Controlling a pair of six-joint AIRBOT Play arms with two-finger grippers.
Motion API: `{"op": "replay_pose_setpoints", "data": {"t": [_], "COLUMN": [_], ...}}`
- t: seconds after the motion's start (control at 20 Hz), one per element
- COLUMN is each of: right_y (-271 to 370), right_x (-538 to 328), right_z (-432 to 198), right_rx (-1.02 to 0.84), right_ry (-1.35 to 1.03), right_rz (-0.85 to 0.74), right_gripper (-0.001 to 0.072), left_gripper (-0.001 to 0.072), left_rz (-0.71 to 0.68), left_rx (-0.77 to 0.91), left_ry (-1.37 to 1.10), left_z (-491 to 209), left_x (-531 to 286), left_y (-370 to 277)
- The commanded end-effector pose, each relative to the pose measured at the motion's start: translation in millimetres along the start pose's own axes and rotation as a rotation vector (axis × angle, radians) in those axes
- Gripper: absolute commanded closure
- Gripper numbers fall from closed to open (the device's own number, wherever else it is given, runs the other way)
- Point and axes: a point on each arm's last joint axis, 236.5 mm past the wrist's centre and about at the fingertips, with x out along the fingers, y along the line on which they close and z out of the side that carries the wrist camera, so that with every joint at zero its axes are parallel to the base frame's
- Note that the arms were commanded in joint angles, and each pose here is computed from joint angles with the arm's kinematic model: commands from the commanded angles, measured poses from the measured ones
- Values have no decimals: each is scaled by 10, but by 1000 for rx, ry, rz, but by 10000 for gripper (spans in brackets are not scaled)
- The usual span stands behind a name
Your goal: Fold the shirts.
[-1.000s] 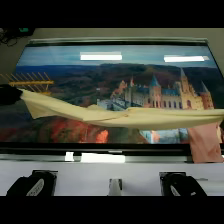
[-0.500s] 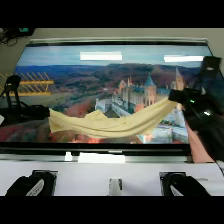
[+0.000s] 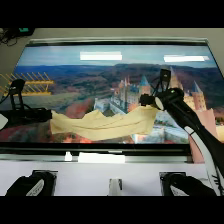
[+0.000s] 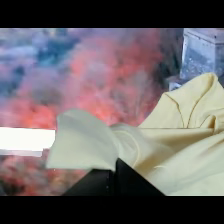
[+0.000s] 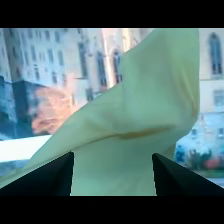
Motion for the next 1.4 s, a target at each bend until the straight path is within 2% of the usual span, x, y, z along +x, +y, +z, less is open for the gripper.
{"op": "replay_pose_setpoints", "data": {"t": [0.0, 0.1, 0.25, 0.35, 0.4, 0.75, 1.0, 1.05, 1.1, 1.15, 1.2, 1.35], "right_y": [-360, -800, -872, -646, -586, -140, 111, 117, 116, 122, 144, 189], "right_x": [-234, -267, -286, -251, -199, 327, 565, 583, 590, 590, 572, 362], "right_z": [-140, -362, -864, -1134, -1271, -1581, -1533, -1516, -1504, -1497, -1497, -1376], "right_rx": [-157, -87, 155, 274, 293, 308, 435, 445, 447, 451, 455, 268], "right_ry": [105, 256, 497, 577, 602, 575, 583, 577, 571, 569, 576, 561], "right_rz": [-74, -74, 170, 375, 401, 374, 434, 436, 436, 438, 447, 515], "right_gripper": [229, 234, 215, 49, 10, 12, 53, 84, 190, 379, 676, 689], "left_gripper": [675, 675, 674, 674, 674, 674, 674, 674, 674, 674, 674, 675], "left_rz": [-1, -1, 0, 0, 0, -1, -1, -1, -1, 0, 0, 0], "left_rx": [-1, 0, 1, 0, 1, 0, 0, 0, 0, 0, 0, 11], "left_ry": [2, 4, 52, 64, 63, 64, 63, 63, 62, 62, 62, 21], "left_z": [-7, -12, -125, -153, -150, -153, -152, -152, -149, -148, -149, -9], "left_x": [5, 4, 0, -2, -2, -2, -2, -2, -2, -1, -2, -113], "left_y": [-3, -3, -1, -1, 0, -2, -2, -2, -2, -1, -1, -25]}}
